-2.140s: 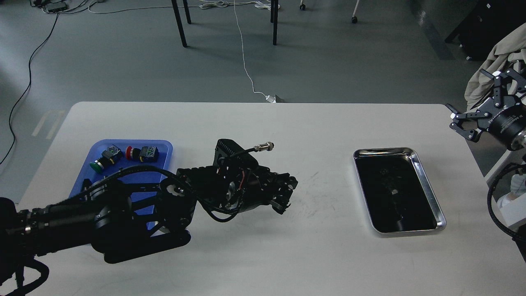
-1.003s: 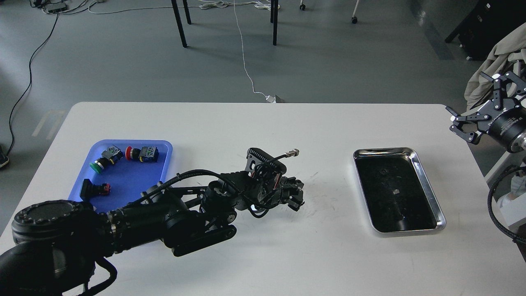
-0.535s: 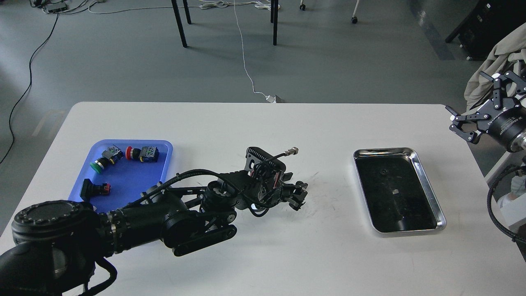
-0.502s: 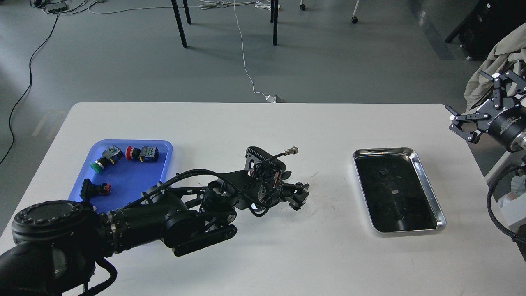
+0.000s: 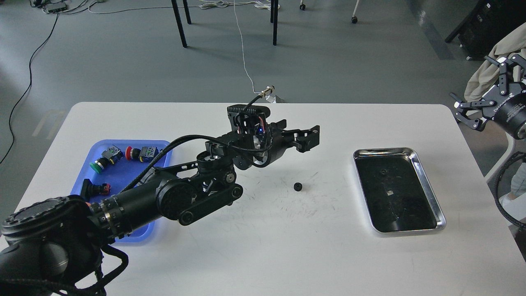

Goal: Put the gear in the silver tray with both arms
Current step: 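Release the gear onto the table and raise the left arm, then reach the right gripper to the second gear and grasp it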

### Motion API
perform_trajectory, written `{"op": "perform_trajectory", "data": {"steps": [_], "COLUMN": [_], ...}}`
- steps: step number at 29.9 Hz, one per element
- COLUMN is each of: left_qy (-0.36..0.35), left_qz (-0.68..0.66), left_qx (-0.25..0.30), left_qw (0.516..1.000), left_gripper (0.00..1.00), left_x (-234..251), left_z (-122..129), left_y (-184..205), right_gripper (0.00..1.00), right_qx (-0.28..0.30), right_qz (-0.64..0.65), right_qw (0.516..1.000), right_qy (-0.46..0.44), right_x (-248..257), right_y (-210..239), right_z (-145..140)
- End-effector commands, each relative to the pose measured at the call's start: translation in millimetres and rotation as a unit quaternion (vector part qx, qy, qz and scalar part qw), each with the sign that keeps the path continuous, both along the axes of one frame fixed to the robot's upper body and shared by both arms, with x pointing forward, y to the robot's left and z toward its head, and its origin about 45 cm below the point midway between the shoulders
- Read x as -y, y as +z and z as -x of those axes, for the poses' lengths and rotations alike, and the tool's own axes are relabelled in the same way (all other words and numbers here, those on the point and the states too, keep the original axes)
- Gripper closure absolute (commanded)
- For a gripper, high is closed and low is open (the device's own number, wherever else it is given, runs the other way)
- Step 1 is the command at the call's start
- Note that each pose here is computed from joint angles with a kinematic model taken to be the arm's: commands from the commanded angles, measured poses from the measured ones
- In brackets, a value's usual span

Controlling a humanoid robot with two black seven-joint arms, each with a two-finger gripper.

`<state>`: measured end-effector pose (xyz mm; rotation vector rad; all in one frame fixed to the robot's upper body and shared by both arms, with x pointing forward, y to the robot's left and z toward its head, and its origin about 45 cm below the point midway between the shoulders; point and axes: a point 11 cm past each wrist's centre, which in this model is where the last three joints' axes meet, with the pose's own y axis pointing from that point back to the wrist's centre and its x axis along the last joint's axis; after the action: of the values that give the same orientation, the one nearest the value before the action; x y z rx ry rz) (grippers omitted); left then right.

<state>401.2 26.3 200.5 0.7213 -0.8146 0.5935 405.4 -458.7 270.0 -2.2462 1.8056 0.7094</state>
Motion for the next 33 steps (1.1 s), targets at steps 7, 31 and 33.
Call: {"op": "perform_trajectory", "data": {"steps": [7,31,33], "left_qy": [0.201,0.389,0.402], "left_qz": [0.207,0.587,0.584], "left_qx": [-0.045,-0.189,-0.182], "left_qw": [0.956,0.684,0.681], "left_gripper": [0.03,0.02,0.02], "left_x": [-119.2,-313.7,-327.5], "left_z": [-63.8,-70.0,-67.4], "left_y": [58.4,75.6,71.7], "right_gripper": [0.01,0.01,0.01], "right_qx": [0.032,-0.007,-0.012], "right_qz": [0.087,0.531,0.540], "right_qw": [0.986,0.630,0.611], "right_qy": [0.141,0.567,0.578], "right_x": [-66.2,-284.6,-288.0], "right_y": [43.8,-20.2,-27.6], "right_z": [-6.2,18.9,22.6]}}
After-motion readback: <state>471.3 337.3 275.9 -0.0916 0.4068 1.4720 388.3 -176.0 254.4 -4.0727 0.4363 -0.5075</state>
